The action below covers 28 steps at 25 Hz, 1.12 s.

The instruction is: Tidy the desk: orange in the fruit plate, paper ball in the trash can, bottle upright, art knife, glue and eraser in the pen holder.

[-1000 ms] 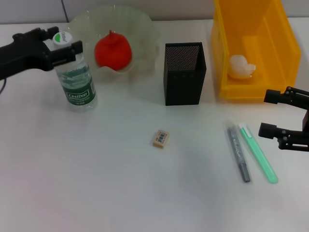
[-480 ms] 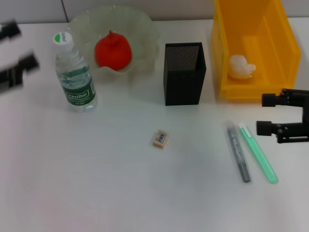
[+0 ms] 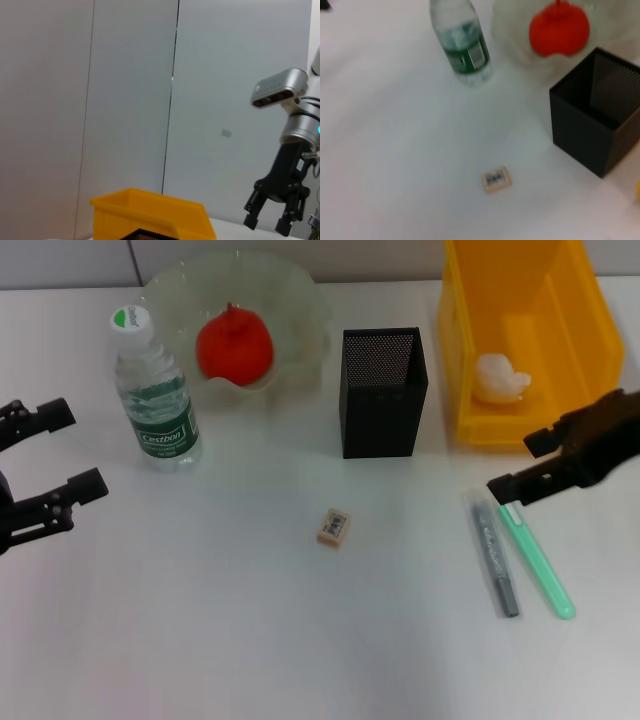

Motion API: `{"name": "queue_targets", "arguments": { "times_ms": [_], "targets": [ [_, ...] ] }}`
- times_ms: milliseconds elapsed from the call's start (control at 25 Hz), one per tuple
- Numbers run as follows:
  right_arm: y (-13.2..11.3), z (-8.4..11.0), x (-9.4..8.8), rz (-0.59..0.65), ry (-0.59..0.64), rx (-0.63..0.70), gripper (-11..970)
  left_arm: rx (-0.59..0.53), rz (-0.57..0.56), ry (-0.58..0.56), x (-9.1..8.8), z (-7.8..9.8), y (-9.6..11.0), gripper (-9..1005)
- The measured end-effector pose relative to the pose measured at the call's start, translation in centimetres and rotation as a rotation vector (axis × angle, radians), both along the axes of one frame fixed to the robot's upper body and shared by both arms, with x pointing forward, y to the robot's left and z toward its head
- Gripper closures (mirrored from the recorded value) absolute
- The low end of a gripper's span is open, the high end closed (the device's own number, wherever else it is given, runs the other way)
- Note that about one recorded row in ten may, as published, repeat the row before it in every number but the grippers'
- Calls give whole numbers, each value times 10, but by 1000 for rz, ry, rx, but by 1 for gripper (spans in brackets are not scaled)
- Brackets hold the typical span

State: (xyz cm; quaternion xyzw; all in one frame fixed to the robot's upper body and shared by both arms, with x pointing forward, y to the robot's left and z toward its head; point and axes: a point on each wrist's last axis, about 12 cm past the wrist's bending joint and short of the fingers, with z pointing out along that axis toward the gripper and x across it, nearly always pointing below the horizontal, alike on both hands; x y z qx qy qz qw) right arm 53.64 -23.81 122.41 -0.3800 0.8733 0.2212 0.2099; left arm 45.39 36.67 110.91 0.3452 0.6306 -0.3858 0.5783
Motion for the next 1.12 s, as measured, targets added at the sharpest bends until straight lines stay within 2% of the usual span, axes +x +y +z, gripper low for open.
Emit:
{"name": "queue_targets", "arguments": {
  "times_ms": [200, 400, 560, 680, 960, 1120],
  "targets": [
    [38, 1, 13, 43, 42, -128, 176, 10, 0, 14, -1, -3, -1, 154],
    [60, -8, 23, -38, 91, -324, 177, 14, 5, 18, -3, -4, 1, 154],
    [62, -16, 27, -165, 66, -475, 178, 22, 15, 20, -4, -7, 1, 154],
    [61, -22, 27, -183, 72, -490, 179, 33, 13, 31, -4, -9, 0, 154],
    [48, -57, 29, -234, 150, -485, 181, 45, 13, 43, -2, -13, -4, 154],
    [43, -67, 29, -255, 161, -477, 181, 46, 21, 43, -2, -14, -5, 154]
  ]
}}
